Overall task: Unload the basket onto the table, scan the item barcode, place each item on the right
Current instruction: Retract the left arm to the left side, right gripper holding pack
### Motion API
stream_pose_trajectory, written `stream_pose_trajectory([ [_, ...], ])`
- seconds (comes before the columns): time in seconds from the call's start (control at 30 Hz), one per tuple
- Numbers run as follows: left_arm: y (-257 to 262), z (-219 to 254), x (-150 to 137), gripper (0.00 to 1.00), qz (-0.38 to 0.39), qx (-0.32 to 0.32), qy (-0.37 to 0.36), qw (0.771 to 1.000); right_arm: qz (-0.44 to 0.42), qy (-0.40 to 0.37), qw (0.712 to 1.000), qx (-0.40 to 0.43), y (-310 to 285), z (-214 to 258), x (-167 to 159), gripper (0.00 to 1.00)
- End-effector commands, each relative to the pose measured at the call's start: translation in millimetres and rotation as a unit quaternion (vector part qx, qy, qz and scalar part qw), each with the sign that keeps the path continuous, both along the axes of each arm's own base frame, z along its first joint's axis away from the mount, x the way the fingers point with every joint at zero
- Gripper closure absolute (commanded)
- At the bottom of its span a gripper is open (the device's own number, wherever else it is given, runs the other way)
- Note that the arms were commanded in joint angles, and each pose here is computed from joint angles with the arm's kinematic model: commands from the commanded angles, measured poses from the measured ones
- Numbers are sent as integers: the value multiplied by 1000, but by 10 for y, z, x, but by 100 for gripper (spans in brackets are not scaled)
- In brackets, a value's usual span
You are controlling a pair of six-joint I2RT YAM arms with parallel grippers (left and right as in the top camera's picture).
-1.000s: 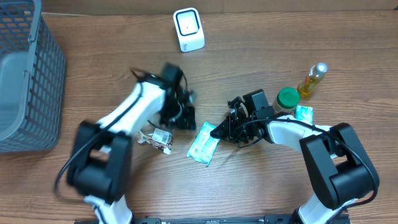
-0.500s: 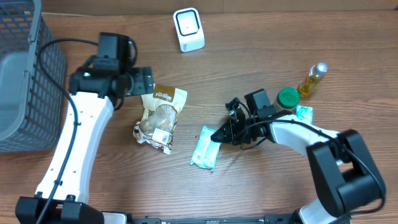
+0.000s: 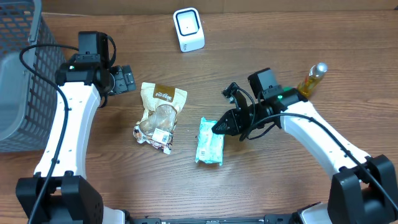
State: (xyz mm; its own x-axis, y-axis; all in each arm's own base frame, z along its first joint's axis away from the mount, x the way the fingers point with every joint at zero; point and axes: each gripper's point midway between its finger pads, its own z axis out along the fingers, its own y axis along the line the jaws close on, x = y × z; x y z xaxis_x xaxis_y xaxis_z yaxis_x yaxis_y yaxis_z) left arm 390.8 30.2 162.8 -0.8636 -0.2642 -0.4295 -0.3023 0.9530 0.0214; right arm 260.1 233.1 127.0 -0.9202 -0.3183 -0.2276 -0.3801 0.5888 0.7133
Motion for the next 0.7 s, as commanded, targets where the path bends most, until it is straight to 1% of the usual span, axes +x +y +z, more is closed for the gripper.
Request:
stream_pose_trajectory([
  [0.0,10,-58,14,0,7,2,6,1000,49,-72,996,15,9,330,52,96],
  [0.2,10,-61,13,0,7,2,6,1000,70,-70,995,6,-30,473,-23,96],
  [0.37,10,-61,13,0,7,2,6,1000,66,-71,995,-17,-83,420,-10,96],
  [0.67,10,-61,13,0,7,2,6,1000,65,-71,995,-20,-91,411,-6,96],
])
